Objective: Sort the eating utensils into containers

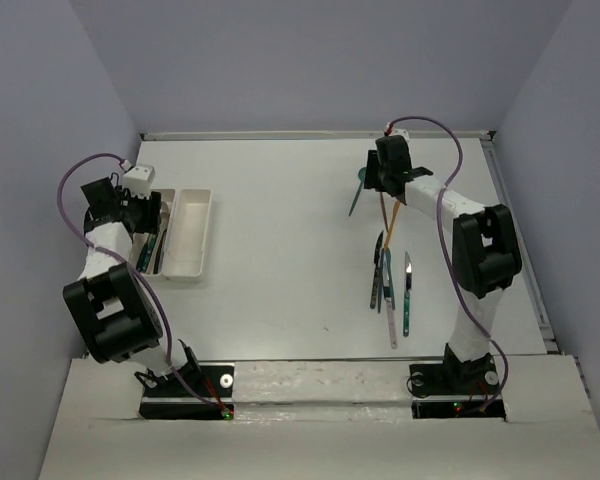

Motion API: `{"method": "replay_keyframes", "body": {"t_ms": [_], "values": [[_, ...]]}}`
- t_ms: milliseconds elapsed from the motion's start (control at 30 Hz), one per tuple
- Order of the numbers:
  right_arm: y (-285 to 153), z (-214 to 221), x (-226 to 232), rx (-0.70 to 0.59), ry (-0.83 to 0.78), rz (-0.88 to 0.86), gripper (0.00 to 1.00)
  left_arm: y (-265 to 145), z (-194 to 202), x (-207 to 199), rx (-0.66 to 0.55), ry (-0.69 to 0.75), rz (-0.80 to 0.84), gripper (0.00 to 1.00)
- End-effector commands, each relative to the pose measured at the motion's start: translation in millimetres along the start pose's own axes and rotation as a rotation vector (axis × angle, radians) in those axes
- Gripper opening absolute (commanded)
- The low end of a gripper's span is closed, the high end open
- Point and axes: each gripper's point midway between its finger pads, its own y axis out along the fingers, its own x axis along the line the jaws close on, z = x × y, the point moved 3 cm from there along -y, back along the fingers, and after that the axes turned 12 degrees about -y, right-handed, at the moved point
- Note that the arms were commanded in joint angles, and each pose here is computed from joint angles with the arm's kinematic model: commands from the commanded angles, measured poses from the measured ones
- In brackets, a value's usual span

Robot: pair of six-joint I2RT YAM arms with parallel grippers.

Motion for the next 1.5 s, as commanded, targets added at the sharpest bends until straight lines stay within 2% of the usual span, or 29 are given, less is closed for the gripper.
{"method": "replay_keyframes", "body": {"t_ms": [0,267,400,500,667,767,867,900,967,1067,1133,1167,1200,1267,1333,1367,1433,1467], "values": [[27,13,-19,0.129,-0.097,0.032,0.61,-21,-24,-8,-0.103,0.035,0.012,0.66],[49,37,-28,0.234,-0.102,0.038,0.59,-27,-25,-11,-0.117,0.039,0.006,0.66],[53,57,-24,0.286,-0.097,-0.018,0.49,-33,-29,-16,-0.140,0.041,0.022,0.67],[54,66,-14,0.304,-0.104,-0.097,0.47,-37,-34,-20,-0.159,0.041,0.031,0.67],[54,78,-18,0.333,-0.099,-0.065,0.40,-47,-41,-26,-0.184,0.050,0.040,0.67],[49,83,-20,0.348,-0.087,-0.054,0.33,-54,-46,-29,-0.205,0.060,0.041,0.69],[49,87,-20,0.355,-0.085,-0.051,0.14,-58,-49,-33,-0.217,0.063,0.043,0.69],[49,84,-19,0.353,-0.089,-0.060,0.00,-59,-50,-34,-0.217,0.064,0.047,0.69],[49,80,-19,0.341,-0.090,-0.061,0.00,-62,-51,-37,-0.223,0.065,0.053,0.69],[44,63,-23,0.279,-0.107,-0.048,0.00,-66,-52,-43,-0.224,0.075,0.072,0.69],[31,35,-29,0.168,-0.112,-0.037,0.00,-70,-52,-50,-0.222,0.077,0.096,0.69],[16,2,-33,0.050,-0.113,-0.026,0.00,-72,-54,-54,-0.228,0.080,0.113,0.69],[16,13,-27,0.071,-0.127,-0.037,0.00,-73,-55,-56,-0.226,0.080,0.117,0.69],[-26,-46,-22,-0.180,-0.155,-0.025,0.00,-78,-59,-67,-0.233,0.086,0.145,0.69],[-51,-69,-9,-0.305,-0.179,-0.019,0.00,-79,-63,-82,-0.235,0.103,0.164,0.69],[-66,-66,18,-0.343,-0.212,-0.058,0.00,-83,-66,-89,-0.245,0.113,0.167,0.69],[-104,-92,42,-0.516,-0.247,-0.080,0.00,-87,-70,-109,-0.257,0.142,0.189,0.69],[-113,-88,57,-0.549,-0.261,-0.115,0.00,-90,-71,-118,-0.262,0.153,0.204,0.69]]}}
